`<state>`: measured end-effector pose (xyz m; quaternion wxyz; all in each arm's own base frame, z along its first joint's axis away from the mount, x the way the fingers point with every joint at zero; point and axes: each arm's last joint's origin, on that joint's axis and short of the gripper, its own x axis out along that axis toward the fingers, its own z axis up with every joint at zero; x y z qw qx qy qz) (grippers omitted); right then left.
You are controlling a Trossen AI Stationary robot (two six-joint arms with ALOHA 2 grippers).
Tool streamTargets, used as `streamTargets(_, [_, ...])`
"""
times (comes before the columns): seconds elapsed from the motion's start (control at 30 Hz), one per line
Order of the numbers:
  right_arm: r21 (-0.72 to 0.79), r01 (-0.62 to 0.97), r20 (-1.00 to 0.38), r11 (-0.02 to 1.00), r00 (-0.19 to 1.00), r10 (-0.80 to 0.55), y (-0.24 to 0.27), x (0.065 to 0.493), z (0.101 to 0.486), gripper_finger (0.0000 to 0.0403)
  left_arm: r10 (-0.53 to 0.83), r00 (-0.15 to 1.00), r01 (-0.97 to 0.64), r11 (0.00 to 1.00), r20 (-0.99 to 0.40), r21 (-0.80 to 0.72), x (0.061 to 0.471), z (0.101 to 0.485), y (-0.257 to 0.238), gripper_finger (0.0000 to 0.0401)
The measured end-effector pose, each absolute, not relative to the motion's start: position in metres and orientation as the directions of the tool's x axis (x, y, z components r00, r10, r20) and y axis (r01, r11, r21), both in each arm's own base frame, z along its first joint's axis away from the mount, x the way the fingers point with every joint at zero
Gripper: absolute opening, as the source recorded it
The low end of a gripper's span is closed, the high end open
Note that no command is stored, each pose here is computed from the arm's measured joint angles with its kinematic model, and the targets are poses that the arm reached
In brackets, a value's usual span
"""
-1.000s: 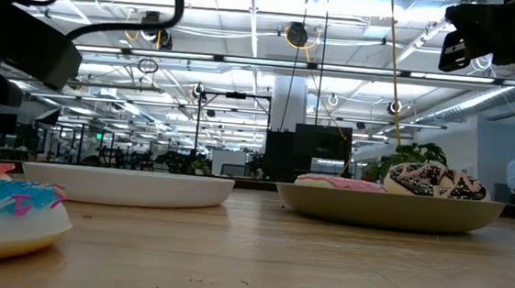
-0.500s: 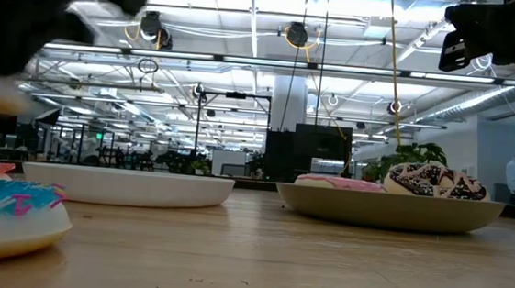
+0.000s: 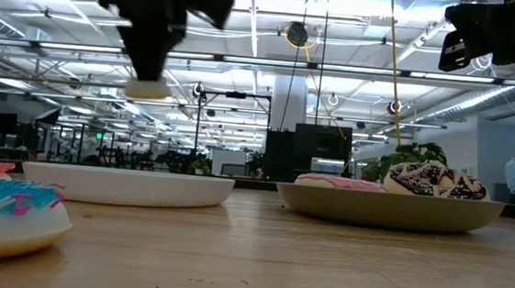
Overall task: Pick & Place donuts
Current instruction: Put the small white donut on the white plate
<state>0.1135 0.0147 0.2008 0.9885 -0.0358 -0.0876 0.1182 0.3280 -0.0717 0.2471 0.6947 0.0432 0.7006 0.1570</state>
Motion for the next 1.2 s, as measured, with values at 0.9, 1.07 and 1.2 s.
streamTargets(0.9, [-0.093,-0.228,0.157,0.969,0.958,0.24,0.015,0.114,0.2,0.0,0.086,0.009,-0.267,0.96,-0.996,0.08,0.32,0.15,-0.009,0.0028])
streamTargets(1.07, [-0.095,-0.227,0.156,0.969,0.958,0.24,0.015,0.114,0.2,0.0,0.09,0.02,-0.272,0.959,-0.996,0.081,0.321,0.15,-0.01,0.0035])
streamTargets(1.2, [-0.095,-0.227,0.153,0.969,0.959,0.24,0.015,0.114,0.2,0.0,0.089,0.02,-0.268,0.96,-0.996,0.081,0.321,0.15,-0.011,0.0078])
